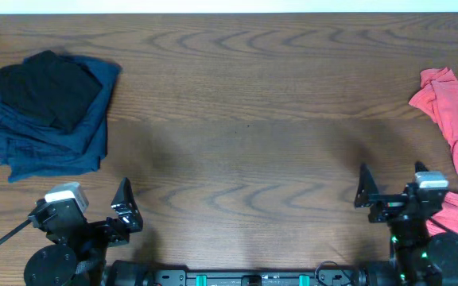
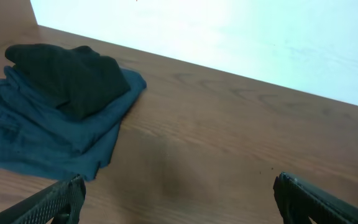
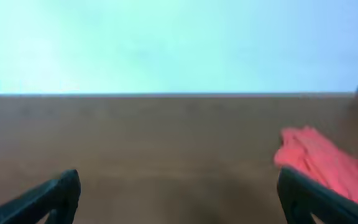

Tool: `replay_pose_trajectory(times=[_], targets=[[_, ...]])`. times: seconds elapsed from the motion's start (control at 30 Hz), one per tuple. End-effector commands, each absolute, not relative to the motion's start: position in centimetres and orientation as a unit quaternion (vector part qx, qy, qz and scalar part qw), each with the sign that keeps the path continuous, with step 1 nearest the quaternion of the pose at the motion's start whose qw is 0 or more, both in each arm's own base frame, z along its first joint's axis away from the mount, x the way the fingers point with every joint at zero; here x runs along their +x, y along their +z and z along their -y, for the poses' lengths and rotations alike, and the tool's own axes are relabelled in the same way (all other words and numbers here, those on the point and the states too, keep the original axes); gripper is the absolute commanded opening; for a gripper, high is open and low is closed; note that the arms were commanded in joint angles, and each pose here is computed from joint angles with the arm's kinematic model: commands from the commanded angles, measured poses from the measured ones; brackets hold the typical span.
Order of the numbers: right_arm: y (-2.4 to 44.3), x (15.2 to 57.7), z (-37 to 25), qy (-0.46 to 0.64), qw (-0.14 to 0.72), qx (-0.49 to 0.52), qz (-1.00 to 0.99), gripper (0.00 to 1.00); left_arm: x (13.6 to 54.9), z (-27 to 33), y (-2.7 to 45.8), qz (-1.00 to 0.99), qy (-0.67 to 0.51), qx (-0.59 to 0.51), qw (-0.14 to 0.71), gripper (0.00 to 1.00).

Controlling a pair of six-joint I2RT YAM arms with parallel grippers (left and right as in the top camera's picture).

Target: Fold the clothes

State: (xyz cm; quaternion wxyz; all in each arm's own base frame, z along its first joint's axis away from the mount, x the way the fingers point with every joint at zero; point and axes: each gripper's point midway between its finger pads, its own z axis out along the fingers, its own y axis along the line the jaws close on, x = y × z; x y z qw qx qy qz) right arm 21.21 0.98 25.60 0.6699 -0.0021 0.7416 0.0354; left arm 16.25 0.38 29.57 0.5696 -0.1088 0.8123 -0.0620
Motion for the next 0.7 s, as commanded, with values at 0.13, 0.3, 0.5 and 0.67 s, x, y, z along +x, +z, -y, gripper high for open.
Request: replay_pose_trajectory(times=[0.13,0.3,0.5,0.67], targets=[[22.4,23.5,-0.9,0.008,0.727,-0.029,-0.686,0.99,16.3,-0.5,29.4,-0.812,-0.061,-0.113,0.569,0.98],[19.7,24.6,-0.9,0.008,0.739,-0.029,-0.673,0.99,16.3,-0.5,29.4,-0.812,-0.061,-0.113,0.569,0.98],[15.8,24.7,-0.8,0.012,0.681,-0.022,-0.732,0.99,16.3,-0.5,29.4,-0.812,-0.061,-0.113,0.569,0.98],[15.5,24.7,-0.8,0.012,0.678,-0.022,-0.735,0.99,16.3,-0.5,29.4,-0.812,-0.061,-0.114,0.569,0.98]])
